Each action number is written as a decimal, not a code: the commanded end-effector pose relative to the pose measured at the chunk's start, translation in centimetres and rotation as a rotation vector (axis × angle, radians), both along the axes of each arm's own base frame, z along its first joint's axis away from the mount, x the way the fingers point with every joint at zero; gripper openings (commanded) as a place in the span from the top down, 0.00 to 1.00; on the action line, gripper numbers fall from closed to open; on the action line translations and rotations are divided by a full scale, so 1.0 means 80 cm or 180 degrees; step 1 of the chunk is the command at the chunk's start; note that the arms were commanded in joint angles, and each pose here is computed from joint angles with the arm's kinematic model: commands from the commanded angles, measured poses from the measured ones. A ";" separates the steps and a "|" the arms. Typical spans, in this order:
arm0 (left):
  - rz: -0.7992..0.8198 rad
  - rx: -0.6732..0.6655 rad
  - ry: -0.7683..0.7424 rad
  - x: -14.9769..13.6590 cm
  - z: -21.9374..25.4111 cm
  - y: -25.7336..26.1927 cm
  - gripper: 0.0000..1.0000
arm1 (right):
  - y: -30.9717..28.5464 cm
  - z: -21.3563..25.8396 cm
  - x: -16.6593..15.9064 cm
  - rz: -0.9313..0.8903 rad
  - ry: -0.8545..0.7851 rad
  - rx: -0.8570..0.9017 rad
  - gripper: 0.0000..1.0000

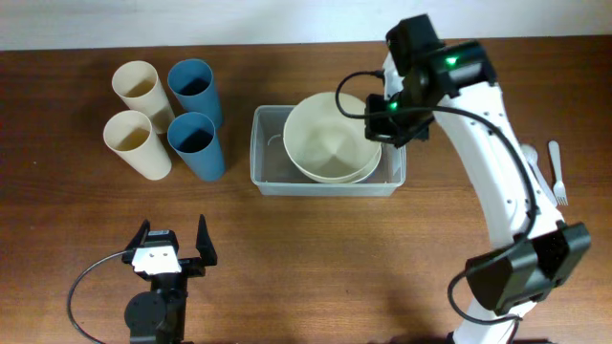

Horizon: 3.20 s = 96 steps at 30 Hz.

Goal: Pack container
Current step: 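Lift the second beige bowl and lower it into the stacked bowls, then release the beige bowl and retract the right gripper to the right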

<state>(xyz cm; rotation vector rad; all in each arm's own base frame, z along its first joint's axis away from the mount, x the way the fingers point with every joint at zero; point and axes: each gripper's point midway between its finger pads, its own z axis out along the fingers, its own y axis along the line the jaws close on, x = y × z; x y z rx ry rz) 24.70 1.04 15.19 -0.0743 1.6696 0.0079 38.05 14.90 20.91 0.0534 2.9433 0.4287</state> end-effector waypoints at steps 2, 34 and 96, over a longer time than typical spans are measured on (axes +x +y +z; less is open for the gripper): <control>-0.0056 0.0024 0.0025 0.000 -0.003 -0.004 0.00 | -0.014 -0.024 0.012 -0.0137 -0.0012 -0.0024 0.94; -0.0056 0.0024 0.0025 0.000 -0.003 -0.004 0.00 | -0.021 -0.113 0.052 -0.0278 0.0217 -0.0124 0.67; -0.0056 0.0024 0.0025 0.000 -0.003 -0.004 0.00 | -0.319 -0.004 -0.044 -0.1700 0.0708 -0.0352 0.01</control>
